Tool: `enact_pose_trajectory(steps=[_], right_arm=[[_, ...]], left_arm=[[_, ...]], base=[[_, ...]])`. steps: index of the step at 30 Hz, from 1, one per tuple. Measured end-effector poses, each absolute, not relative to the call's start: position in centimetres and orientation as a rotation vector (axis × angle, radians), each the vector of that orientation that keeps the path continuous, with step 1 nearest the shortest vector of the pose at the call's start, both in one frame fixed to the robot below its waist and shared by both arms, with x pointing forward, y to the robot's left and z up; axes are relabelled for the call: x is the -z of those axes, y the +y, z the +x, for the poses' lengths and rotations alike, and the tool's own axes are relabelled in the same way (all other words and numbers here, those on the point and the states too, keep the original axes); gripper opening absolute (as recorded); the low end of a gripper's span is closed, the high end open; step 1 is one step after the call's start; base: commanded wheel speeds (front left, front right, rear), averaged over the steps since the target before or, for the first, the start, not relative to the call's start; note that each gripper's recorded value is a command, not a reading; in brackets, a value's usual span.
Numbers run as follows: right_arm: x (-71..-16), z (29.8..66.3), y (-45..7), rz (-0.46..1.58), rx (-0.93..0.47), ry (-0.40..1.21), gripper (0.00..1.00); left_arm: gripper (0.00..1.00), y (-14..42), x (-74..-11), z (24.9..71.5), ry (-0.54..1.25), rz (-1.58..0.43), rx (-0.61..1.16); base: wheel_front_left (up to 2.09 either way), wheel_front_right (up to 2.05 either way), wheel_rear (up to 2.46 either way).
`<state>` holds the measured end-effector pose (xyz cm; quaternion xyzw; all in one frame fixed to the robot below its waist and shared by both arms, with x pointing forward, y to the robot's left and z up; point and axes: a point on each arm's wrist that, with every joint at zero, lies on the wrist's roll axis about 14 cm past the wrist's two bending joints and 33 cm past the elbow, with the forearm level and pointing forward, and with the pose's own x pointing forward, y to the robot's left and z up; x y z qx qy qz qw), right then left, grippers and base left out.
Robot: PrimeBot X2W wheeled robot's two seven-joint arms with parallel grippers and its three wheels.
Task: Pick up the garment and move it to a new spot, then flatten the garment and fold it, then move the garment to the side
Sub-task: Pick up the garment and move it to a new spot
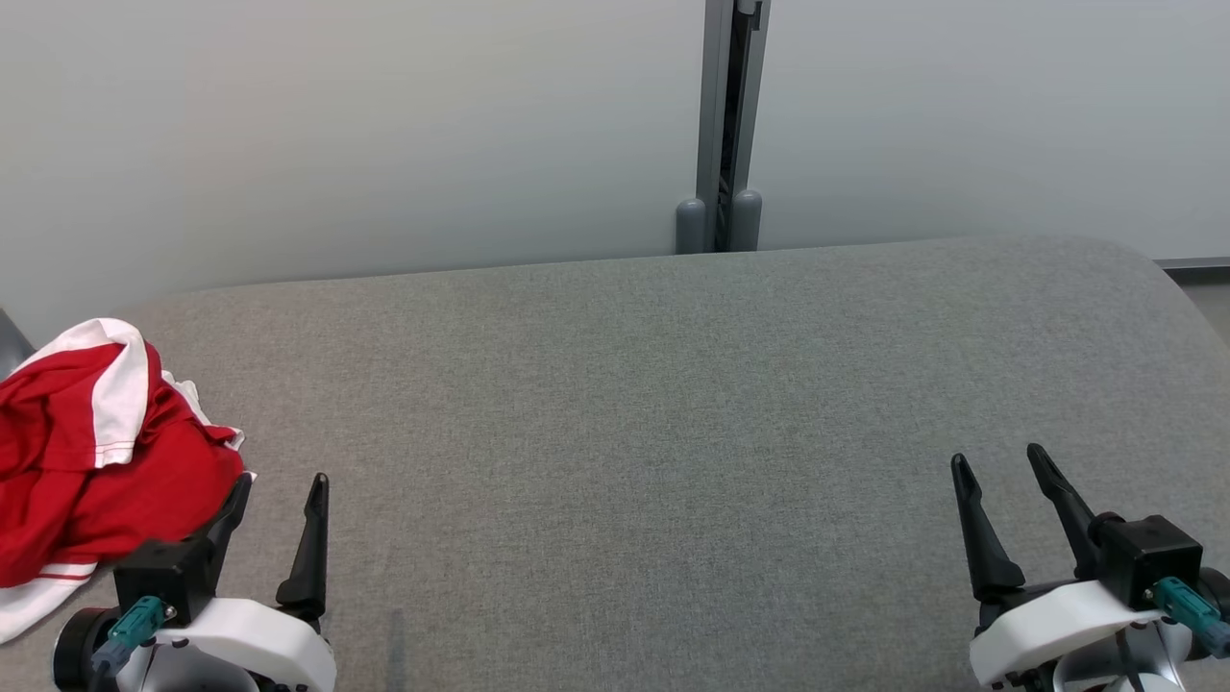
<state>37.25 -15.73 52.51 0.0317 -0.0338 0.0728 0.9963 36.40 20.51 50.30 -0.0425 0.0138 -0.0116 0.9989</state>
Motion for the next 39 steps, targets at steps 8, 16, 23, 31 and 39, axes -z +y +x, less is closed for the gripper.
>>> enact_pose_trajectory(steps=[8,16,23,31,39], right_arm=[[-52.2,37.2,-15.8,0.071,-0.142,-0.058,1.0],[-52.2,37.6,-14.6,0.076,-0.175,-0.059,1.0],[-52.6,38.3,-11.1,0.084,-0.273,-0.068,1.0],[-53.2,38.8,-5.9,0.106,-0.418,-0.074,1.0],[-53.4,38.7,-1.0,0.13,-0.557,-0.069,1.0]], left_arm=[[1.0,20.3,-50.2,36.2,0.033,-0.093,0.03],[1.0,21.3,-50.2,35.6,0.031,-0.103,0.005],[1.0,24.1,-50.3,34.2,0.023,-0.107,-0.081],[1.0,28.1,-50.4,31.4,0.01,-0.116,-0.207],[1.0,31.6,-50.4,28.2,-0.003,-0.131,-0.328]], base=[[0.0,0.0,0.0],[0.0,0.0,0.0],[0.0,0.0,0.0],[0.0,0.0,0.0],[0.0,0.0,0.0]])
